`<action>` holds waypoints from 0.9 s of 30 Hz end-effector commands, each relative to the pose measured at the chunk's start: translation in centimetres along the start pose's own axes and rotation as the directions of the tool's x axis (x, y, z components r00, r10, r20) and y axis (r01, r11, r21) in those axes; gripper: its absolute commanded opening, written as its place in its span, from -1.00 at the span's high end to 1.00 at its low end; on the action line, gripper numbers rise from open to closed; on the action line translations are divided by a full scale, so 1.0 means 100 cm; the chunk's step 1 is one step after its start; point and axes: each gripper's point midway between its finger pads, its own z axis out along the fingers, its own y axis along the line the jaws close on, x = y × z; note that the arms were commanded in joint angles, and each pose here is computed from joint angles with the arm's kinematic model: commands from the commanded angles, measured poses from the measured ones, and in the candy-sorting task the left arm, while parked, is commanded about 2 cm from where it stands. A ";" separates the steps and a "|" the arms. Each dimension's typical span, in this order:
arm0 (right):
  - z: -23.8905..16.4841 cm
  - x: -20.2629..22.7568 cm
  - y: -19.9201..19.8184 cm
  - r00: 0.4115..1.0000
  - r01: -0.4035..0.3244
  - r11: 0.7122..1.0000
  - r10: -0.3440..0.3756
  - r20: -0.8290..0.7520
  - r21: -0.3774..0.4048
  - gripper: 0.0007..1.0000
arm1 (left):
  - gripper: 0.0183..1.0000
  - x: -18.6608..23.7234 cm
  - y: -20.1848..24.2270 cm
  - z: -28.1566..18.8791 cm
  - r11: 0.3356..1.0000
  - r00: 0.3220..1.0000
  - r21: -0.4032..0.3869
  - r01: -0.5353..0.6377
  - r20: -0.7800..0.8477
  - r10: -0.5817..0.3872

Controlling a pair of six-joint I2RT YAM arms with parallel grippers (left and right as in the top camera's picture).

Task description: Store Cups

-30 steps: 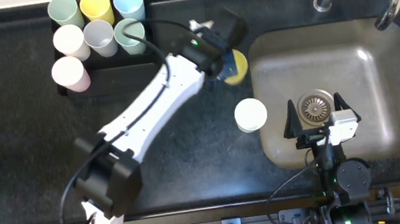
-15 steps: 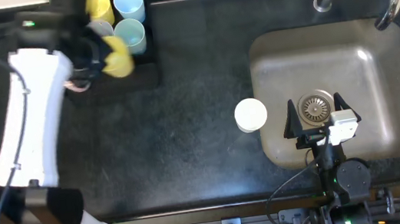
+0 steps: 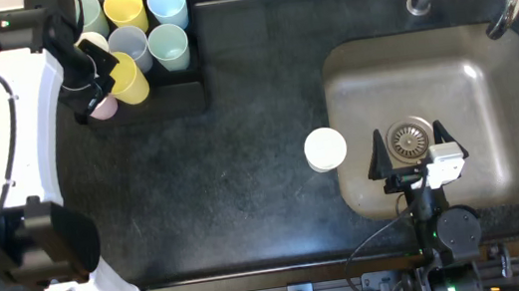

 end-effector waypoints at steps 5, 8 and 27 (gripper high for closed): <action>0.000 0.003 -0.001 1.000 0.004 1.000 -0.004 0.000 0.000 -0.99 | 0.96 -0.006 0.005 0.027 0.996 0.999 -0.078 0.040 0.000 -0.040; 0.000 0.003 -0.001 1.000 0.003 1.000 -0.003 0.000 0.000 -1.00 | 0.96 -0.006 0.004 0.035 0.995 0.999 -0.089 0.039 -0.007 -0.040; 0.000 0.004 -0.001 1.000 0.004 1.000 -0.004 -0.001 0.000 -1.00 | 0.96 -0.010 0.003 0.076 0.993 0.999 -0.110 0.040 0.005 -0.040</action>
